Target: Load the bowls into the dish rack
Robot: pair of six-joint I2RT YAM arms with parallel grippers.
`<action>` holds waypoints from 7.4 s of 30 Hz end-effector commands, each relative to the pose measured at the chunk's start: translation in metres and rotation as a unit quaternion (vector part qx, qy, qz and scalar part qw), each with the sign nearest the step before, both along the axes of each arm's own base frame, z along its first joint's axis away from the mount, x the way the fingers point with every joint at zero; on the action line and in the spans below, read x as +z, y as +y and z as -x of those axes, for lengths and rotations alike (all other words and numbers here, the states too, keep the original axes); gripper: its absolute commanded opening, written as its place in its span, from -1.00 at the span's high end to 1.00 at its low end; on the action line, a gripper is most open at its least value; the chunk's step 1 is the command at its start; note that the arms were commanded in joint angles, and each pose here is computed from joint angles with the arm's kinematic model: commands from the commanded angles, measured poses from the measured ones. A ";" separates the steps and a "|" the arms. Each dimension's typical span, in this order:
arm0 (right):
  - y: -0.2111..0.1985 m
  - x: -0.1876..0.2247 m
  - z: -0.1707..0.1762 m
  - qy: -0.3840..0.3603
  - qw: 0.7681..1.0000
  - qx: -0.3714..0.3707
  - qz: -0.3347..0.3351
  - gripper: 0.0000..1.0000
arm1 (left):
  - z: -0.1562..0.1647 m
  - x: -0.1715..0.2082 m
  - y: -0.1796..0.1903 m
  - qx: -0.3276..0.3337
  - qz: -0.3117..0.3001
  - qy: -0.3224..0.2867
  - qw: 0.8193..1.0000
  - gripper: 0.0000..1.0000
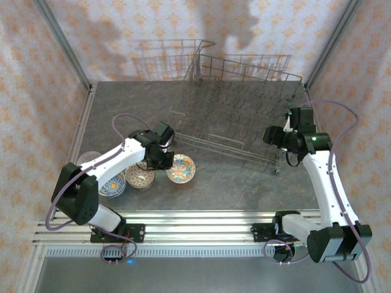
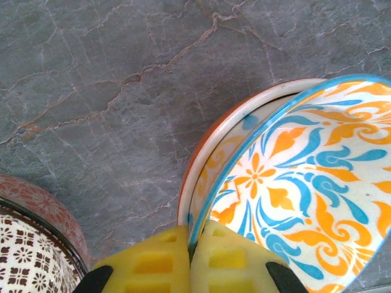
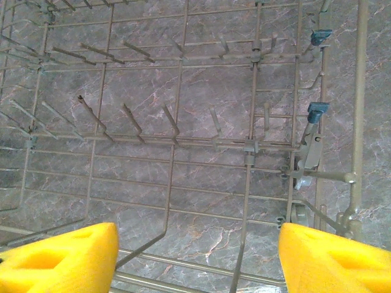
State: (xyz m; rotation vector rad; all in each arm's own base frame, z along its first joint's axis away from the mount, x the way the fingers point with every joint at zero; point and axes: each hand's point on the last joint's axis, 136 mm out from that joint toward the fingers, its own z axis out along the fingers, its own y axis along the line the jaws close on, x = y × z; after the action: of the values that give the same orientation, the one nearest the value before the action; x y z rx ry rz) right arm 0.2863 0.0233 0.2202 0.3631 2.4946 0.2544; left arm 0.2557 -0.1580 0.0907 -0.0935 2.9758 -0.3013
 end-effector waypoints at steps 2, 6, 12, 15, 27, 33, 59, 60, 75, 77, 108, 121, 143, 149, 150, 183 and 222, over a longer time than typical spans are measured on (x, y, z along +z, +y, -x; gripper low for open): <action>0.004 0.006 0.001 -0.015 1.000 0.012 -0.002 -0.39 | 0.006 0.008 0.002 0.008 0.002 -0.005 1.000 1.00; 0.005 0.007 0.001 -0.015 1.000 0.014 -0.005 -0.39 | 0.008 0.010 0.001 0.011 0.011 -0.008 1.000 1.00; 0.007 0.008 0.001 -0.017 1.000 0.017 -0.011 -0.39 | 0.009 0.016 -0.001 0.014 0.024 -0.019 0.999 1.00; 0.009 0.010 0.001 -0.019 0.999 0.021 -0.015 -0.39 | 0.009 0.020 -0.001 0.012 0.028 -0.026 0.999 1.00; 0.016 0.012 0.002 -0.023 0.999 0.032 -0.032 -0.39 | 0.009 0.033 -0.005 0.033 0.062 -0.048 0.996 1.00; 0.021 0.011 0.002 -0.024 0.998 0.040 -0.043 -0.38 | 0.007 0.039 -0.008 0.038 0.080 -0.062 0.994 1.00; 0.135 0.060 0.026 -0.042 0.957 0.253 -0.134 -0.30 | -0.007 0.101 -0.026 0.047 0.167 -0.141 0.975 1.00; 0.139 0.062 0.027 -0.042 0.955 0.260 -0.133 -0.29 | -0.008 0.104 -0.026 0.047 0.170 -0.143 0.974 1.00; 0.210 0.065 0.044 0.004 0.921 0.358 -0.153 -0.21 | -0.014 0.155 -0.037 0.037 0.203 -0.189 0.960 1.00; 0.215 0.060 0.042 0.014 0.921 0.359 -0.149 -0.19 | -0.015 0.161 -0.041 0.033 0.206 -0.193 0.959 1.00; 0.242 0.040 0.018 0.038 0.932 0.322 -0.163 0.53 | -0.025 0.201 -0.076 0.001 0.229 -0.240 0.943 1.00; 0.233 0.054 0.016 0.010 0.940 0.304 -0.156 0.95 | -0.023 0.206 -0.072 0.004 0.219 -0.252 0.943 0.75; 0.098 0.136 -0.071 -0.149 0.988 0.028 -0.018 1.00 | -0.081 0.243 -0.007 0.044 0.163 -0.333 0.928 -0.34; 0.020 0.127 -0.072 -0.108 0.987 -0.082 0.091 1.00 | -0.120 0.222 0.001 0.040 0.173 -0.306 0.935 -0.34; 0.011 0.122 -0.071 -0.098 0.985 -0.096 0.102 1.00 | -0.127 0.219 0.004 0.040 0.174 -0.303 0.936 -0.34; -0.049 0.055 -0.085 0.042 0.936 -0.183 0.299 1.00 | -0.218 0.123 -0.023 -0.070 0.013 -0.191 0.979 0.36; -0.086 0.084 -0.089 0.078 0.857 -0.160 0.484 1.00 | -0.167 0.159 -0.056 0.128 0.081 -0.256 0.955 -0.12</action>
State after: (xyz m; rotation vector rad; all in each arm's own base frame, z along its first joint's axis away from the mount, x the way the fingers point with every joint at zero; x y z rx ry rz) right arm 0.3835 -0.0445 0.2794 0.3355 2.4079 -0.9967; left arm 0.4169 -0.2059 0.2166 -0.3826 2.4851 -0.3789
